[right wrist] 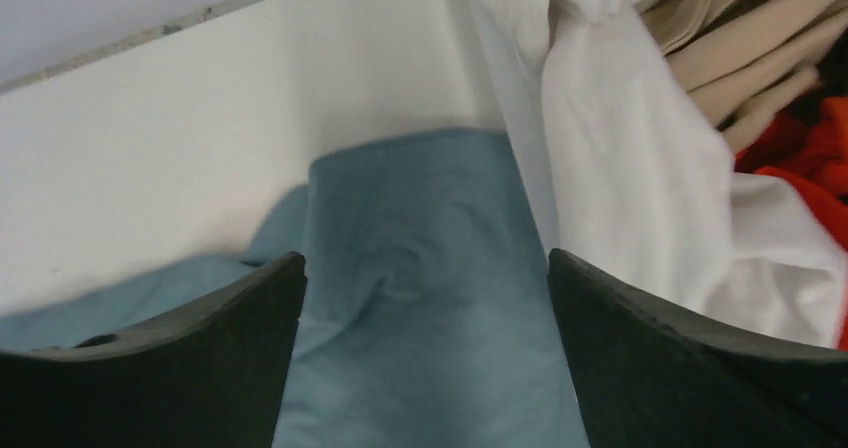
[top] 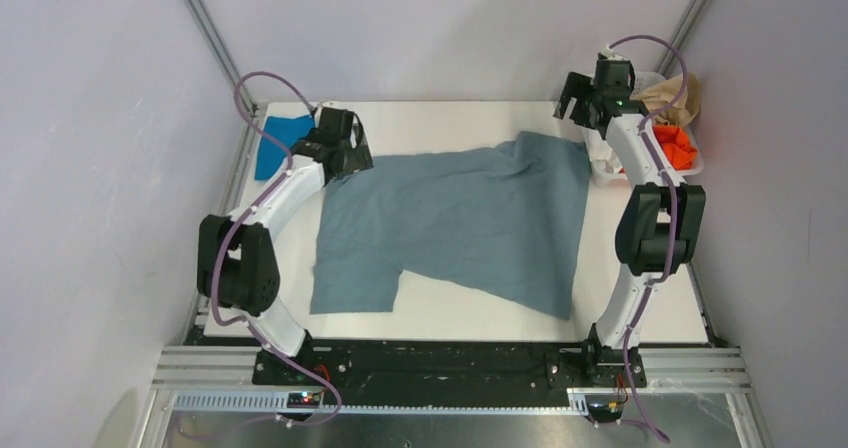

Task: Fold and stack the t-shirts
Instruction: Flatten out the tshirt

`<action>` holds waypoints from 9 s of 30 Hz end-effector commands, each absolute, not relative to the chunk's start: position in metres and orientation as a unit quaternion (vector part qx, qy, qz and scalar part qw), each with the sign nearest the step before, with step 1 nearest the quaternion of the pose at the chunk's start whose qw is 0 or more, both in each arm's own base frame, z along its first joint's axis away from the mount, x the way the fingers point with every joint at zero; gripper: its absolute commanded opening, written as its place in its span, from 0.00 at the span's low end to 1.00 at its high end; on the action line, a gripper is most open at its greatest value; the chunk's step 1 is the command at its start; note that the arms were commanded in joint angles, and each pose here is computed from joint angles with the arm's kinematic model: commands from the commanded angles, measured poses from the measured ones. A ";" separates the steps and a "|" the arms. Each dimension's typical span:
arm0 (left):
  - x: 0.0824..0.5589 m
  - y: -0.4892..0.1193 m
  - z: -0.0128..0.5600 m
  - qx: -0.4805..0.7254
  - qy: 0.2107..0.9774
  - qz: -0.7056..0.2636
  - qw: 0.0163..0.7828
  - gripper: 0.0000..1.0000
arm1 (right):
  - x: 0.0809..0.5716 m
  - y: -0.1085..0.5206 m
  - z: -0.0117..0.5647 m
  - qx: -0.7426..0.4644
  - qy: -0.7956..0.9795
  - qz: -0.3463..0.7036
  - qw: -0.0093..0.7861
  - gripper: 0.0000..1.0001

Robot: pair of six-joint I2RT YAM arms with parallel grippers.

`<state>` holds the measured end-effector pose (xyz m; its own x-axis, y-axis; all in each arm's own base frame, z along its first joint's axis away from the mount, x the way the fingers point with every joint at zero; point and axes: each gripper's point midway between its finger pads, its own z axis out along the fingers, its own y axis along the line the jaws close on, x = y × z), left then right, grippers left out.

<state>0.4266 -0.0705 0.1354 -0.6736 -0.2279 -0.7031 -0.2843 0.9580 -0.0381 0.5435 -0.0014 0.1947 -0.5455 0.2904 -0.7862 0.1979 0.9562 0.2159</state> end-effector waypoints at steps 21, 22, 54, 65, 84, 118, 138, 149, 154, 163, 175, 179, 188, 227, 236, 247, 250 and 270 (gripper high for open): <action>0.198 -0.038 0.068 -0.346 0.883 -0.035 0.314 1.00 | 0.303 0.056 0.201 0.233 0.840 0.166 0.462 0.99; 0.186 -0.036 0.056 -0.356 0.886 -0.026 0.297 1.00 | 0.298 0.054 0.194 0.235 0.842 0.164 0.457 0.99; 0.185 -0.045 0.027 -0.286 0.935 0.055 0.205 0.01 | 0.273 0.026 0.164 0.258 0.862 0.088 0.427 0.99; 0.204 -0.044 0.057 -0.267 0.911 0.006 0.315 0.00 | 0.173 0.047 0.091 0.262 0.930 0.015 0.258 0.97; 0.204 -0.046 0.068 -0.298 0.884 -0.040 0.357 0.00 | 0.144 0.054 0.020 0.392 0.895 0.022 0.211 0.63; 0.260 -0.016 0.332 -0.324 0.669 -0.123 0.658 0.00 | 0.273 0.039 0.297 0.291 0.719 0.155 0.612 0.00; 0.051 0.008 0.673 -0.111 0.386 -0.308 0.863 0.00 | 0.083 0.003 0.585 0.162 0.530 0.277 0.785 0.00; 0.159 -0.002 0.664 -0.133 0.472 -0.176 0.854 0.00 | 0.143 0.004 0.555 0.192 0.569 0.221 0.768 0.00; 0.289 -0.034 0.591 -0.082 0.572 -0.051 0.814 0.00 | 0.234 0.010 0.496 0.221 0.624 0.138 0.737 0.00; 0.507 -0.077 0.359 -0.012 0.734 -0.021 0.678 0.00 | 0.416 0.016 0.288 0.242 0.762 0.098 0.593 0.00; 0.623 -0.120 0.180 0.006 0.835 -0.044 0.548 0.00 | 0.526 0.020 0.174 0.210 0.812 0.088 0.538 0.00; 0.624 -0.118 0.175 -0.009 0.837 -0.045 0.545 0.00 | 0.540 0.013 0.165 0.208 0.816 0.070 0.534 0.00; 0.639 -0.107 0.188 -0.071 0.822 -0.035 0.564 0.00 | 0.573 0.000 0.158 0.205 0.823 0.032 0.528 0.00; 0.592 -0.160 0.140 -0.256 0.836 -0.234 0.424 1.00 | 0.415 0.161 0.097 0.072 0.925 0.177 0.329 0.99; 0.602 -0.177 0.095 -0.284 0.843 -0.259 0.376 1.00 | 0.401 0.158 0.071 0.070 0.936 0.165 0.302 0.99; 0.597 -0.174 0.082 -0.290 0.848 -0.241 0.373 1.00 | 0.402 0.152 0.056 0.086 0.936 0.152 0.307 0.99; 0.591 -0.174 0.079 -0.292 0.850 -0.240 0.367 1.00 | 0.399 0.154 0.056 0.085 0.937 0.154 0.303 0.99; 0.611 -0.178 0.084 -0.329 0.820 -0.257 0.392 0.68 | 0.397 0.142 0.049 0.089 0.940 0.129 0.303 0.99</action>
